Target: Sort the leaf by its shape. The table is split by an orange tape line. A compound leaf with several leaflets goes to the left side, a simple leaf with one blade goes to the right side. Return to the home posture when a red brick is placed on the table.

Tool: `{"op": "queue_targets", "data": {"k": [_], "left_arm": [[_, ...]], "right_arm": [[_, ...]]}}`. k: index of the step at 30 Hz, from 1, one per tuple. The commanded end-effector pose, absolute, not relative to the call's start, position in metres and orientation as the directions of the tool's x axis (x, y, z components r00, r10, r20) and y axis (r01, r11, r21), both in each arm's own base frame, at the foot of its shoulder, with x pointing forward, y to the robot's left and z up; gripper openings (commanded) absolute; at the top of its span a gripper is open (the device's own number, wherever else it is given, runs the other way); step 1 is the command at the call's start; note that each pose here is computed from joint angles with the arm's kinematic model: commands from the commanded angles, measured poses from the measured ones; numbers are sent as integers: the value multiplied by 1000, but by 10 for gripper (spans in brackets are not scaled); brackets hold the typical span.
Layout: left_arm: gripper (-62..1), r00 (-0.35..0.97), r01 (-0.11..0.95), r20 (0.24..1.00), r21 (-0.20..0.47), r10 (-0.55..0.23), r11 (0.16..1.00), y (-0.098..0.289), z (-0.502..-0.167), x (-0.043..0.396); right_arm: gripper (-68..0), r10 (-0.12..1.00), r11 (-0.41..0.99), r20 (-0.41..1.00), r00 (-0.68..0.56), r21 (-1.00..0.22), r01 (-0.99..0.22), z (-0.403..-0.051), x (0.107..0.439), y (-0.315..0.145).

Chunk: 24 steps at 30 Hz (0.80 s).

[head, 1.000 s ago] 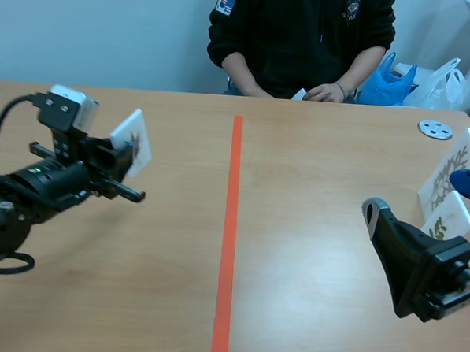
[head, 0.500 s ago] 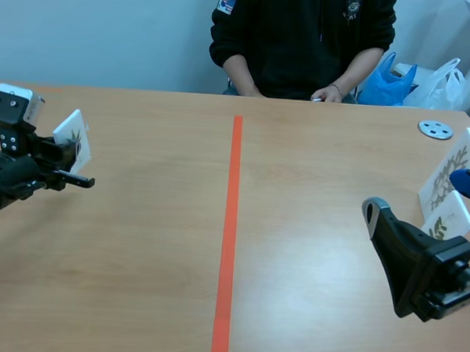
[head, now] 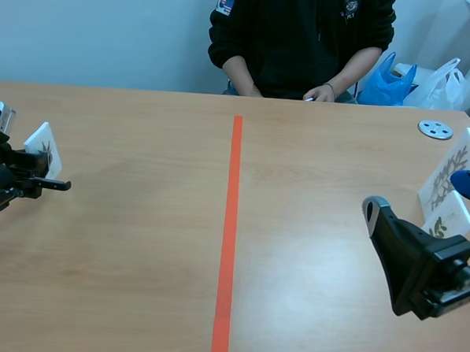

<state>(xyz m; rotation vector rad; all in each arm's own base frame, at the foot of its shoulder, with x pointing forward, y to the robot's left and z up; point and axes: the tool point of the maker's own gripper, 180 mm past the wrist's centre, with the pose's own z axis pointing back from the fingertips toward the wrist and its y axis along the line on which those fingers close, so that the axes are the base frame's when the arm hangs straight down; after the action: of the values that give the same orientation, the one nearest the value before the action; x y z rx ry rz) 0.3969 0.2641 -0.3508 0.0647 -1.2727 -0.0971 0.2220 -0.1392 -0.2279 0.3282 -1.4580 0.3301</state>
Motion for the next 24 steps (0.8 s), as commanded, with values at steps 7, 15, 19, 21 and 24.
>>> {"op": "queue_targets", "data": {"k": [7,15,19,21,24], "left_arm": [[-553,272,15,957,105,-105,994,274,-347,398],[-532,288,-41,956,65,-50,997,288,-358,389],[-476,294,-63,956,46,-26,997,292,-362,386],[-476,297,-66,955,46,-24,997,293,-363,386],[-437,299,-66,954,46,-25,997,293,-364,384]], "right_arm": [[4,6,911,999,48,14,-413,-218,224,-140],[4,3,910,999,44,15,-415,-217,224,-139],[4,3,910,999,44,15,-415,-217,224,-139],[4,3,910,999,44,15,-415,-217,224,-139],[4,3,910,999,44,15,-415,-217,224,-139]]}}
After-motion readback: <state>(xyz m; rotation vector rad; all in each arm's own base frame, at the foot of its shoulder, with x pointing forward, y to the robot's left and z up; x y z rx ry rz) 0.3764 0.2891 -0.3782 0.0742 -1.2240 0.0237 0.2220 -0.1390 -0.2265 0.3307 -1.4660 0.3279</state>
